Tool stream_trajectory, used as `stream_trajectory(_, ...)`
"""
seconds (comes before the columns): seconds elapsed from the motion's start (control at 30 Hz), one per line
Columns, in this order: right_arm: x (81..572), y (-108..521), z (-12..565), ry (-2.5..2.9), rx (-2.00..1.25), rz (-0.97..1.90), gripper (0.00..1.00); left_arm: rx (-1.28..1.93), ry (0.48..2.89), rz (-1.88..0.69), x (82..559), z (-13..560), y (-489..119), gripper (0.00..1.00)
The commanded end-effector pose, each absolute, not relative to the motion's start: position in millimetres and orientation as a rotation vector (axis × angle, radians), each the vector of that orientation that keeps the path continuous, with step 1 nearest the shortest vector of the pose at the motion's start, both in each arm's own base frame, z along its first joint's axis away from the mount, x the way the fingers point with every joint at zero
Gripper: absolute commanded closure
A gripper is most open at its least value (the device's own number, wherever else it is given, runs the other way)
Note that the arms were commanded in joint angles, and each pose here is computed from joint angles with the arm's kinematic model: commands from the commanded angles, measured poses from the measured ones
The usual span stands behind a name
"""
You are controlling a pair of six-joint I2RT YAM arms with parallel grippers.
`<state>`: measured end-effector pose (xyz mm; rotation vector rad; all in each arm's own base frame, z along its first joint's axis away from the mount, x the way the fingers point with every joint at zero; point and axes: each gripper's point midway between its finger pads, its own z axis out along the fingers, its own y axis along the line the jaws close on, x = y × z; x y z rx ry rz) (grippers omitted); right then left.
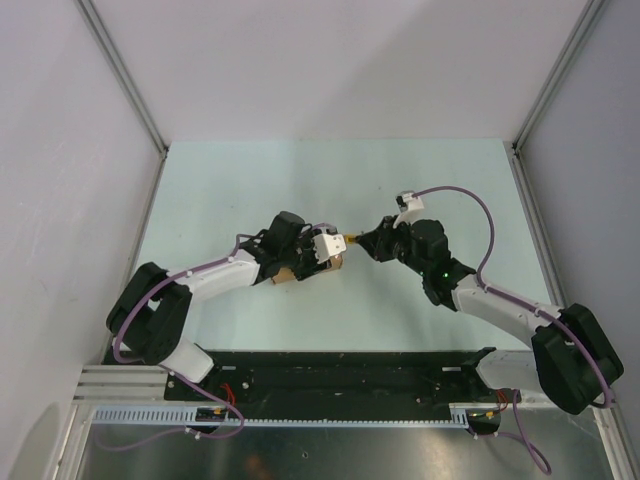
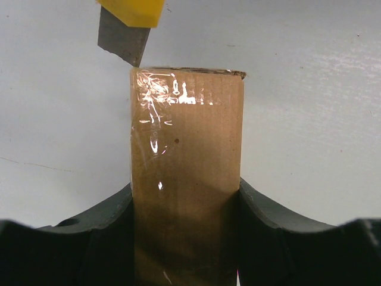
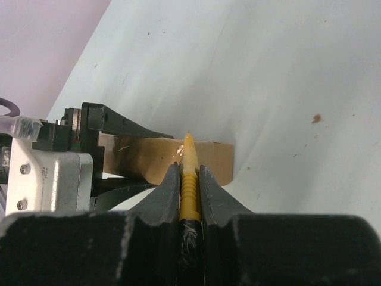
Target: Unpack the express box
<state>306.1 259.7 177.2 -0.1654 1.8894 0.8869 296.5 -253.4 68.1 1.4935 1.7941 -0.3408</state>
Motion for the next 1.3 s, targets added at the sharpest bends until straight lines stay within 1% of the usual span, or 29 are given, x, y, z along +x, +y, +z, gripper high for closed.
stream_trajectory(0.0, 304, 269, 182, 1.858, -0.189, 0.913, 1.00, 1.505, 1.835, -0.405, 288, 64, -256, 0.62)
stream_trajectory(0.13, 299, 273, 173, 1.885, -0.210, 0.899, 1.00, 1.499, 1.844, -0.414, 288, 64, -257, 0.63)
stream_trajectory(0.33, 283, 282, 153, 1.952, -0.239, 0.894, 1.00, 1.474, 1.962, -0.389, 294, 54, -253, 0.66)
stream_trajectory(0.47, 267, 286, 141, 1.998, -0.254, 0.910, 1.00, 1.490, 1.978, -0.372, 295, 51, -251, 0.72)
stream_trajectory(0.63, 247, 283, 128, 2.063, -0.273, 0.967, 1.00, 1.507, 1.979, -0.324, 296, 47, -244, 0.77)
stream_trajectory(0.83, 234, 276, 129, 2.097, -0.339, 1.017, 1.00, 1.520, 1.973, -0.252, 301, 46, -236, 0.80)
stream_trajectory(1.07, 225, 263, 138, 2.103, -0.357, 1.017, 1.00, 1.524, 1.968, -0.252, 301, 47, -237, 0.82)
stream_trajectory(1.13, 229, 260, 148, 2.070, -0.337, 1.007, 1.00, 1.524, 1.964, -0.245, 302, 48, -236, 0.82)
stream_trajectory(1.27, 252, 244, 167, 1.996, -0.215, 0.950, 1.00, 1.543, 1.943, -0.235, 298, 50, -234, 0.82)
